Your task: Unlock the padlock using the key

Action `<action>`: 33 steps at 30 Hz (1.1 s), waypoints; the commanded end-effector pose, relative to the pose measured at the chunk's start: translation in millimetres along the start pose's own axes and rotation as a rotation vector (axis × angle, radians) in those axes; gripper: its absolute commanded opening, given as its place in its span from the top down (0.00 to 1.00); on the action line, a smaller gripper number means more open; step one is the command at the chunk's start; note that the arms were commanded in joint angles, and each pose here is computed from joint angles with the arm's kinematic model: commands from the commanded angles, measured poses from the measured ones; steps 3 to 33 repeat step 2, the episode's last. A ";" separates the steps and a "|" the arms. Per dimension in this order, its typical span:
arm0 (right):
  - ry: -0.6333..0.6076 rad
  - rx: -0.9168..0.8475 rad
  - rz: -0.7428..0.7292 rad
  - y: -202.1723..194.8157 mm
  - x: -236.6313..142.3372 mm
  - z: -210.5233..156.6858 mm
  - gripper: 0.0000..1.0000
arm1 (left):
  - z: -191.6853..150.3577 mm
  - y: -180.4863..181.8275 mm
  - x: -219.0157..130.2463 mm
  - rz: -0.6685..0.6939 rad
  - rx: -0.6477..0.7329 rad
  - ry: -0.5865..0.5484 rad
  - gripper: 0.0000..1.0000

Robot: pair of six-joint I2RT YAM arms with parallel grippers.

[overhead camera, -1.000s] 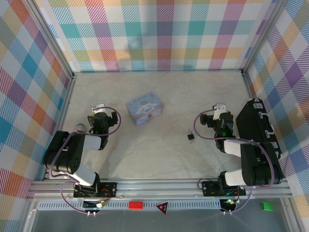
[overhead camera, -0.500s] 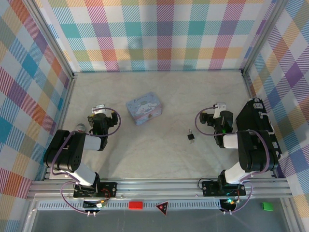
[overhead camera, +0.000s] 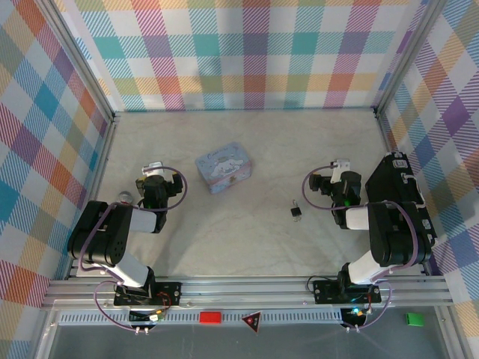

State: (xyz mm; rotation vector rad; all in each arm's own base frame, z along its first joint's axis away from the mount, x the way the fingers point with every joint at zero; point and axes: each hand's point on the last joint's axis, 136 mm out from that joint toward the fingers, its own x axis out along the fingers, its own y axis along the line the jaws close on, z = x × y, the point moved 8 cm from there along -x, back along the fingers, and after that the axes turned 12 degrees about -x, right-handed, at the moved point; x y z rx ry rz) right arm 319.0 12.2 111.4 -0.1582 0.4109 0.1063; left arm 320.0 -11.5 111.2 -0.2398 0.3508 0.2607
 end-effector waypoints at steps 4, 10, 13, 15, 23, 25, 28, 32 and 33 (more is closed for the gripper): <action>-0.041 0.008 -0.007 -3.5 0.0 10.3 0.01 | 3.4 0.6 0.2 -0.008 -0.002 -0.024 0.00; -0.041 0.008 -0.007 -3.5 0.0 10.3 0.01 | 3.4 0.6 0.2 -0.008 -0.002 -0.024 0.00; -0.041 0.008 -0.007 -3.5 0.0 10.3 0.01 | 3.4 0.6 0.2 -0.008 -0.002 -0.024 0.00; -0.041 0.008 -0.007 -3.5 0.0 10.3 0.01 | 3.4 0.6 0.2 -0.008 -0.002 -0.024 0.00; -0.041 0.008 -0.007 -3.5 0.0 10.3 0.01 | 3.4 0.6 0.2 -0.008 -0.002 -0.024 0.00; -0.041 0.008 -0.007 -3.5 0.0 10.3 0.01 | 3.4 0.6 0.2 -0.008 -0.002 -0.024 0.00; -0.041 0.008 -0.007 -3.5 0.0 10.3 0.01 | 3.4 0.6 0.2 -0.008 -0.002 -0.024 0.00; -0.041 0.008 -0.007 -3.5 0.0 10.3 0.01 | 3.4 0.6 0.2 -0.008 -0.002 -0.024 0.00; -0.041 0.008 -0.007 -3.5 0.0 10.3 0.01 | 3.4 0.6 0.2 -0.008 -0.002 -0.024 0.00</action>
